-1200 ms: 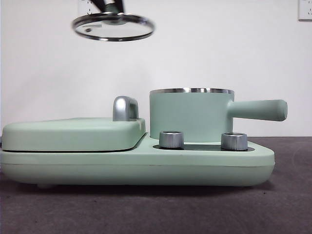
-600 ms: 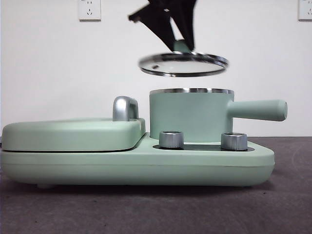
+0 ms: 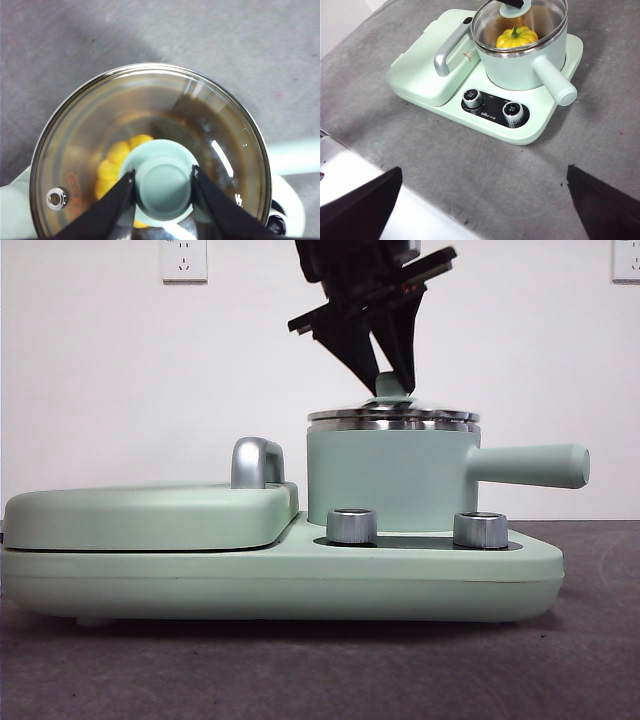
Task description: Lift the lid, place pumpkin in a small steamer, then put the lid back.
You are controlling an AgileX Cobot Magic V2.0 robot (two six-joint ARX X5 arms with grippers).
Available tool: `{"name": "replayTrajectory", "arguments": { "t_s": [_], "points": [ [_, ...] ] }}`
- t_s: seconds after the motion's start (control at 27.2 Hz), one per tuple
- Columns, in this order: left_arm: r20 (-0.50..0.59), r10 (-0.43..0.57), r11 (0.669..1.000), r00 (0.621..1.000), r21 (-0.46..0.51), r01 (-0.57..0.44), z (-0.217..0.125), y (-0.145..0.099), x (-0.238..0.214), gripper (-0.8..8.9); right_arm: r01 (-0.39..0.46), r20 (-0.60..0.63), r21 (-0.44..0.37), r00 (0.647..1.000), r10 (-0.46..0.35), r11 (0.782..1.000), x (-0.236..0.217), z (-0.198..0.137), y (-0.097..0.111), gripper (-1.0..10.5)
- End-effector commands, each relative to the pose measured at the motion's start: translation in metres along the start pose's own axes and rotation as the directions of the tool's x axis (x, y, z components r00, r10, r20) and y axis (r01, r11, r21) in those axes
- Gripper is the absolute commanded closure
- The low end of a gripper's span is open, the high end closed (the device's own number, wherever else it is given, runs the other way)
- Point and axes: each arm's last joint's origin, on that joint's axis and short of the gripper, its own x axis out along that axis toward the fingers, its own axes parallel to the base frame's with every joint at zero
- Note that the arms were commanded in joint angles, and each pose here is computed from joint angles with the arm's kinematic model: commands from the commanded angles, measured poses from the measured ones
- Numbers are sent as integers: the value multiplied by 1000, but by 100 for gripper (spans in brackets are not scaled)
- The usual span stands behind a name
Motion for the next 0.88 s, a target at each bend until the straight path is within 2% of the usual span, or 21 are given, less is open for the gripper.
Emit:
{"name": "replayTrajectory", "arguments": {
  "t_s": [0.04,0.15,0.26,0.63,0.88],
  "points": [
    [35,0,1000,999,12,0,5,0,-1,799,-9,14,6,1000,9,1000,-2,2,1,433],
    [34,0,1000,999,6,0,5,3,-1,799,-9,14,13,1000,9,1000,-2,2,1,433],
    [40,-62,998,997,9,62,6,1,-1,799,-6,15,13,1000,6,1000,-2,2,1,433],
    [36,-63,998,997,33,62,5,0,1,799,-3,15,13,1000,3,1000,-2,2,1,433],
    [7,-63,993,998,103,62,4,-9,12,799,-3,15,13,1000,3,1000,-2,2,1,433]
  ]
}}
